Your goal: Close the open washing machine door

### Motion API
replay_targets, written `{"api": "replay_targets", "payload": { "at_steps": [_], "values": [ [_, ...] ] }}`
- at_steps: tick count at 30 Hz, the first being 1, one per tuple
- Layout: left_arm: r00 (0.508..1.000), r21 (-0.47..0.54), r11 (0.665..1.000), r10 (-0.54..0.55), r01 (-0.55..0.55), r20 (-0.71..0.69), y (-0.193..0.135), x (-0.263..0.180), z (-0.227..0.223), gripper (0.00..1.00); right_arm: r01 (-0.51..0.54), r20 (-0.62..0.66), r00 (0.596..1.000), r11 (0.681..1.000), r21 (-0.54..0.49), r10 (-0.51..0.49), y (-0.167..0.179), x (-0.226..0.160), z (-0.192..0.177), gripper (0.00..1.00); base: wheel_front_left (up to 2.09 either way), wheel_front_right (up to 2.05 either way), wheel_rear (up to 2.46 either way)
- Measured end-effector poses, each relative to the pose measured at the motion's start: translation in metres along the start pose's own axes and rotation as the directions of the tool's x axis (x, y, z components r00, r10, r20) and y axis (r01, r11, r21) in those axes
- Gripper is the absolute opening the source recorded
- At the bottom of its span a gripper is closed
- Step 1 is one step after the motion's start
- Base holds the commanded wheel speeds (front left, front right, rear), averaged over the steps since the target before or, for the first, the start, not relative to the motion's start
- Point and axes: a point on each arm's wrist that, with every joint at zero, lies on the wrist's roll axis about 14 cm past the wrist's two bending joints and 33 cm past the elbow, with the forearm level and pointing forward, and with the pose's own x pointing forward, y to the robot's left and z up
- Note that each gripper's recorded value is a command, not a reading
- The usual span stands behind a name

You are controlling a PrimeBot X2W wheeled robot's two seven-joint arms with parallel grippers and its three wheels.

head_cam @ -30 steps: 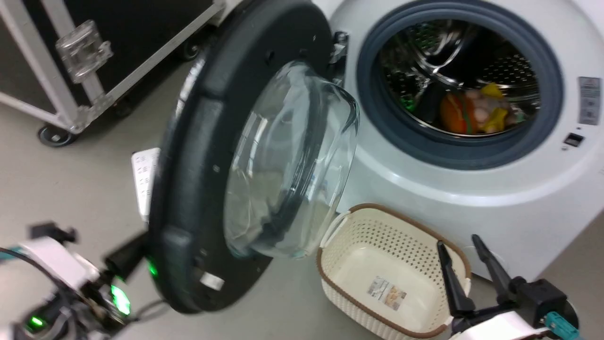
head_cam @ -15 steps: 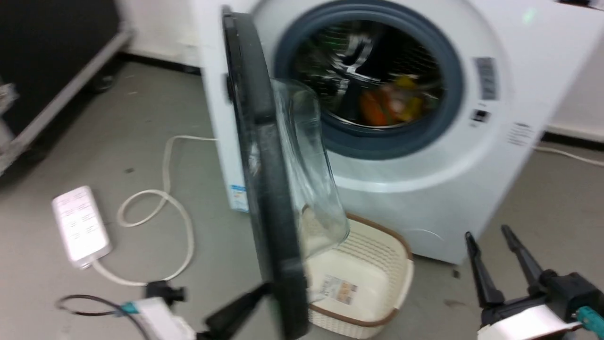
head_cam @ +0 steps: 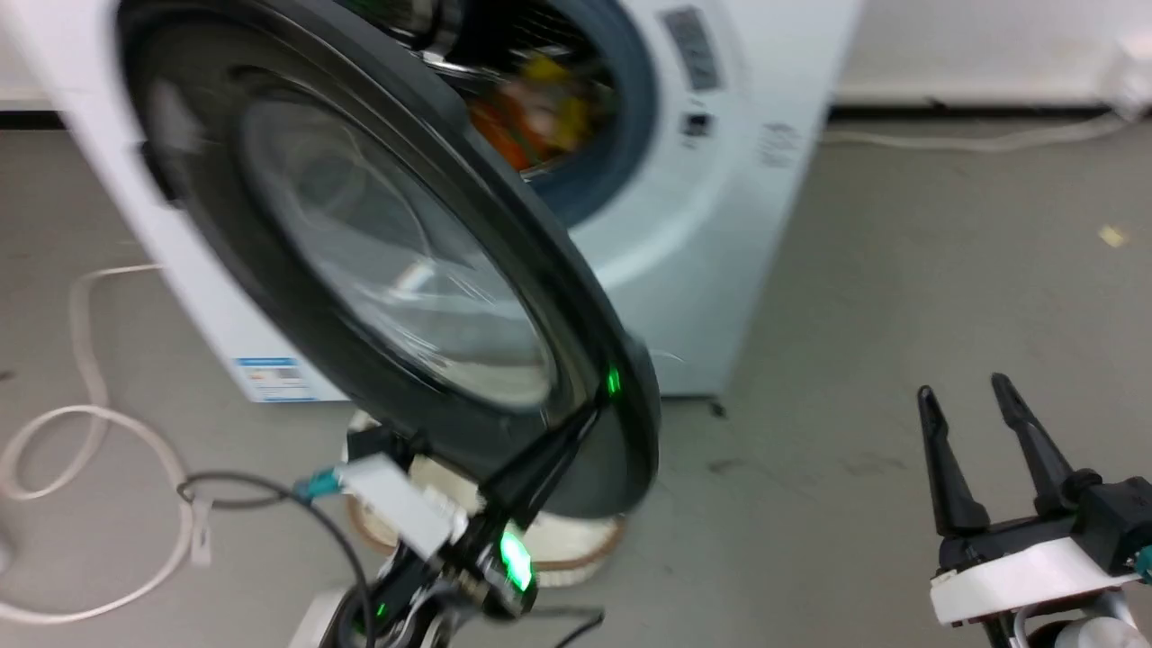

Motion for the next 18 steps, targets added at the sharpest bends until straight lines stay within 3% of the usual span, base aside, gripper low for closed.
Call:
{"api": "replay_targets", "payload": {
  "at_steps": [6,10,13,18],
  "values": [
    [0.998,-0.03,0.999,-0.012,0.01,-0.054,0.006,0.068,-0.008,0.0,0.106,-0.053,0.993,0.994,-0.005,-0.106,-0.029,-0.015,-0.013,1.0,0.0,0.0,0.0],
    [1.0,-0.05,0.999,0.013,-0.012,0.014,0.016,0.093,0.006,0.0,0.126,-0.081,0.989,0.992,-0.01,-0.126,-0.033,-0.02,-0.02,1.0,0.0,0.0,0.0],
    [0.989,-0.091,0.995,0.041,-0.028,0.141,0.025,0.12,0.034,0.0,0.145,-0.101,0.984,0.989,-0.017,-0.146,-0.037,-0.021,-0.026,1.0,0.0,0.0,0.0],
    [0.981,-0.059,0.998,0.034,-0.023,0.19,0.018,0.138,0.044,0.0,0.138,-0.123,0.983,0.99,-0.006,-0.138,-0.033,-0.02,-0.034,1.0,0.0,0.0,0.0]
  ]
}}
